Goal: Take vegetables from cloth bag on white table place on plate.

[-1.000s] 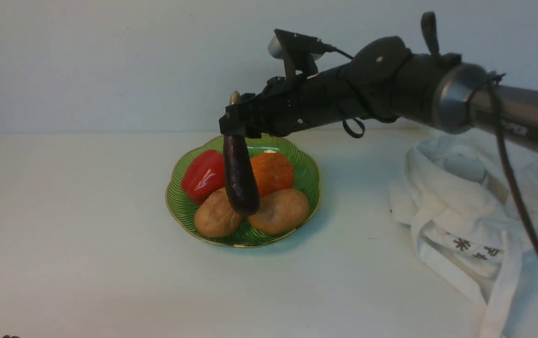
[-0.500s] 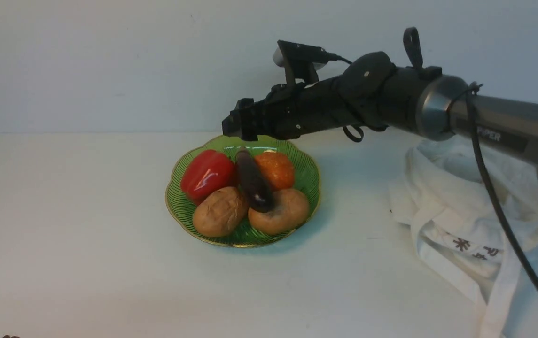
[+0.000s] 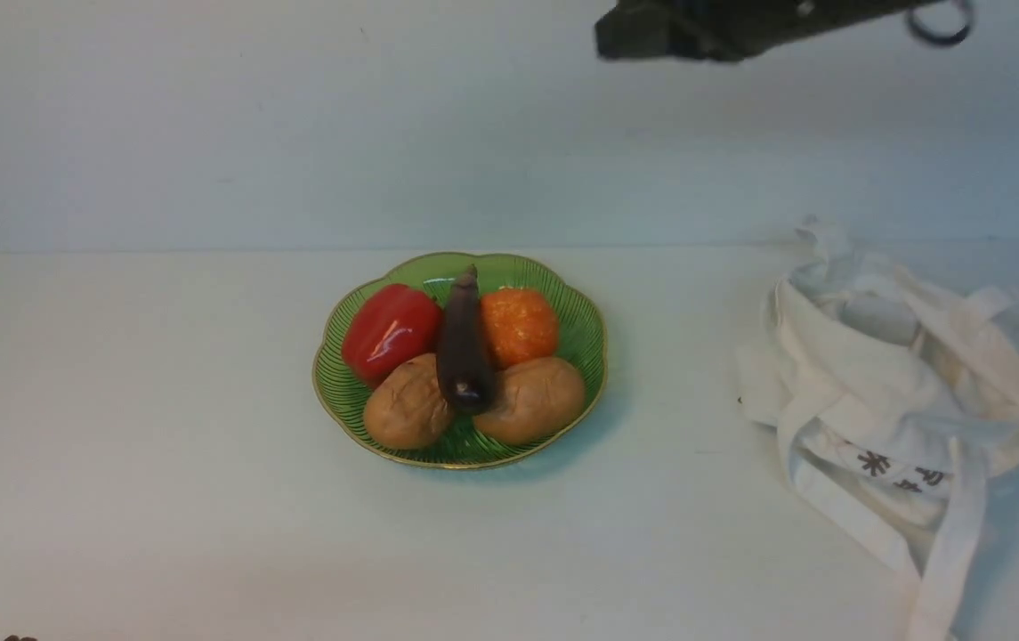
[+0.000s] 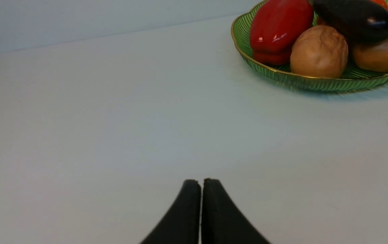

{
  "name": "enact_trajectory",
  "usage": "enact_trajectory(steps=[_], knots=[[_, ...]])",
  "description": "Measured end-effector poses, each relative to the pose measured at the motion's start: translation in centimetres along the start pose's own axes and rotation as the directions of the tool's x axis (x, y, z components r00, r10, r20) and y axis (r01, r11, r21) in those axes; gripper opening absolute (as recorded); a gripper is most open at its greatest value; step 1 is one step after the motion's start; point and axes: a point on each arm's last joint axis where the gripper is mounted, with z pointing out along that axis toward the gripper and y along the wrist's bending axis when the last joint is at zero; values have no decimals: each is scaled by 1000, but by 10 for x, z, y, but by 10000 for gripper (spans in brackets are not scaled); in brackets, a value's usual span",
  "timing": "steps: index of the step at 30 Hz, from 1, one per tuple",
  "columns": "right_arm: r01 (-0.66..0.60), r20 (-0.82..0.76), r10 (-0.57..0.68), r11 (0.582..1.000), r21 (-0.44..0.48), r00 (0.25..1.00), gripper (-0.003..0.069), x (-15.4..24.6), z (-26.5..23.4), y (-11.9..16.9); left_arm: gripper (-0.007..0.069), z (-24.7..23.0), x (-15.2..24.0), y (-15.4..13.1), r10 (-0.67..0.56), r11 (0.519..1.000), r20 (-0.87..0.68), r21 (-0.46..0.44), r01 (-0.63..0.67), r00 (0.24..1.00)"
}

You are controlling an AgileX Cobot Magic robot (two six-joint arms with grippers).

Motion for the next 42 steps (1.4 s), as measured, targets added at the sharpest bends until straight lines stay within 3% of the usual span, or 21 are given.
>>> enact_trajectory(steps=[5,9,12,16,20,27,42], knots=[[85,197,-118,982,169,973,-9,-25,-124,37,-8,0,0,0,0,1000,0,0,0,1000],[72,367,-177,957,281,913,-10,-16,-221,64,-8,0,0,0,0,1000,0,0,0,1000],[31,510,-216,938,345,833,-10,23,-292,80,-8,0,0,0,0,1000,0,0,0,1000],[-7,631,-246,929,370,736,-10,82,-335,86,-8,0,0,0,0,1000,0,0,0,1000],[1,692,-283,926,378,664,-10,145,-346,83,-8,0,0,0,0,1000,0,0,0,1000],[0,719,-278,933,361,637,-10,225,-340,73,-8,0,0,0,0,1000,0,0,0,1000],[-17,695,-228,945,327,682,-10,255,-322,63,-8,0,0,0,0,1000,0,0,0,1000]])
